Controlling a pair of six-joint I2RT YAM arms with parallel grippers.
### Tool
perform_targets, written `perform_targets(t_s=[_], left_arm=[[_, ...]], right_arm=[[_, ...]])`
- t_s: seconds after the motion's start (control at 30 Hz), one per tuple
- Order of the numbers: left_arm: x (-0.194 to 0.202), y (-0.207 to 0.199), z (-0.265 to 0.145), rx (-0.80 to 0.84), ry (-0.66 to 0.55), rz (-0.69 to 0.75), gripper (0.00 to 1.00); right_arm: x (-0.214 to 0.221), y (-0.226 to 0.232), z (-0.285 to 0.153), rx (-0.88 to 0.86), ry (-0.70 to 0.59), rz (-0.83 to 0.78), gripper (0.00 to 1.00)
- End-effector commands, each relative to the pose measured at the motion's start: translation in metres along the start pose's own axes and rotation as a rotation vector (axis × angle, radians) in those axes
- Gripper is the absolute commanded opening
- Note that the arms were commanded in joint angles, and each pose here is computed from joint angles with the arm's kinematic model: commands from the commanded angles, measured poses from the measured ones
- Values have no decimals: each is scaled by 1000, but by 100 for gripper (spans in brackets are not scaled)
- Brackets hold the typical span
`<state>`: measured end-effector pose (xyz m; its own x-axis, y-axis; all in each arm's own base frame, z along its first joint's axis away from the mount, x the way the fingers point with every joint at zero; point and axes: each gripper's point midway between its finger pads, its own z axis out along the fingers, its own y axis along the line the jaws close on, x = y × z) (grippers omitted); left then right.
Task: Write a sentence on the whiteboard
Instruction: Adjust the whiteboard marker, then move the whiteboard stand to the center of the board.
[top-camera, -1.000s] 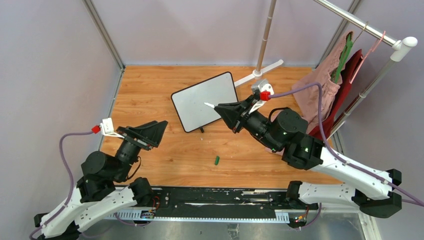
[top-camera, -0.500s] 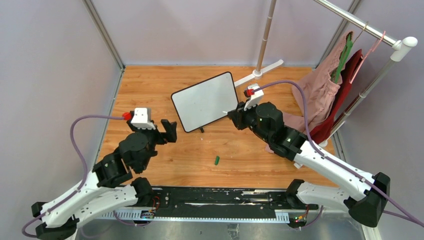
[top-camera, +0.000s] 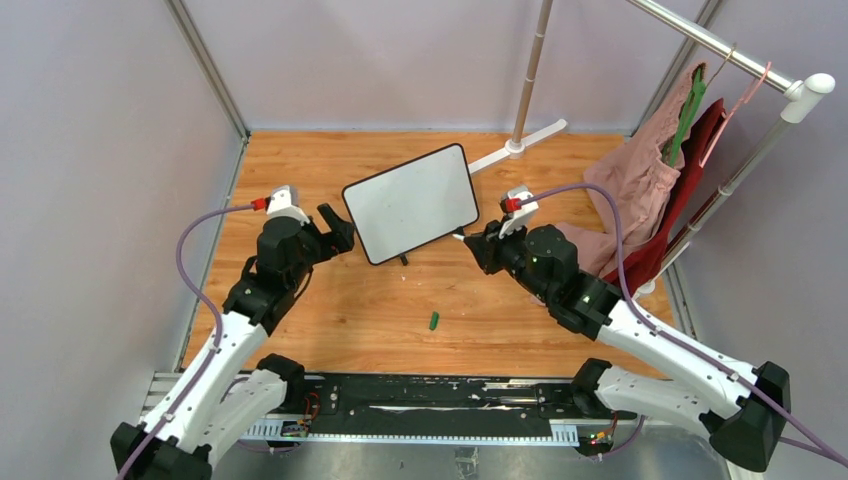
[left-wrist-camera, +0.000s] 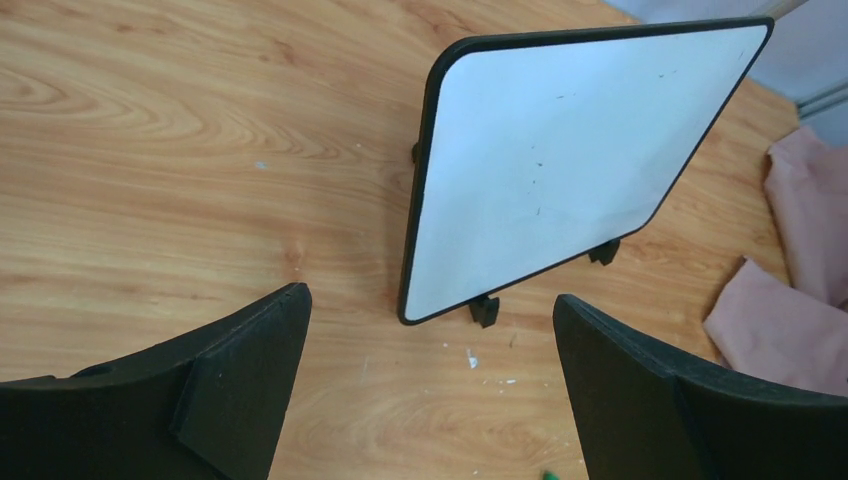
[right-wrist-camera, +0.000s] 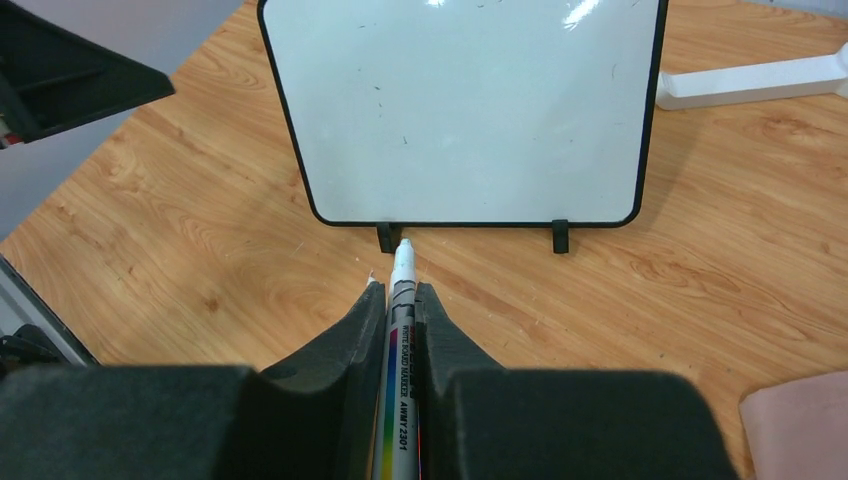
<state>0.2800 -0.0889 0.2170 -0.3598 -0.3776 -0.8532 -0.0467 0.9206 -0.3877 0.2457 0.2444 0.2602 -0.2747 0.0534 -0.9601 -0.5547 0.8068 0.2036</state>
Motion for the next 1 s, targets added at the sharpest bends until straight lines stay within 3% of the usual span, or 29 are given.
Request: perform_targets(t_s=[0.0, 0.13, 0.33, 0.6, 0.8, 0.97], left_arm=[[-7, -34, 21, 237, -14, -153, 96], [27, -52, 27, 371, 89, -138, 87], [98, -71, 19, 219, 150, 63, 85], [131, -64, 42, -53, 141, -19, 79], [161, -69, 63, -153, 185, -27, 73], [178, -66, 79, -212, 184, -14, 58]], right_arm=[[-20, 1, -7, -29, -84, -24, 0], [-20, -1, -18, -38, -91, -57, 0], [-19, -23, -38, 45, -122, -80, 0], [-32, -43, -72, 132, -185, -37, 0], [-39, -43, -81, 128, -189, -23, 0], [-41, -41, -81, 124, -186, -29, 0]])
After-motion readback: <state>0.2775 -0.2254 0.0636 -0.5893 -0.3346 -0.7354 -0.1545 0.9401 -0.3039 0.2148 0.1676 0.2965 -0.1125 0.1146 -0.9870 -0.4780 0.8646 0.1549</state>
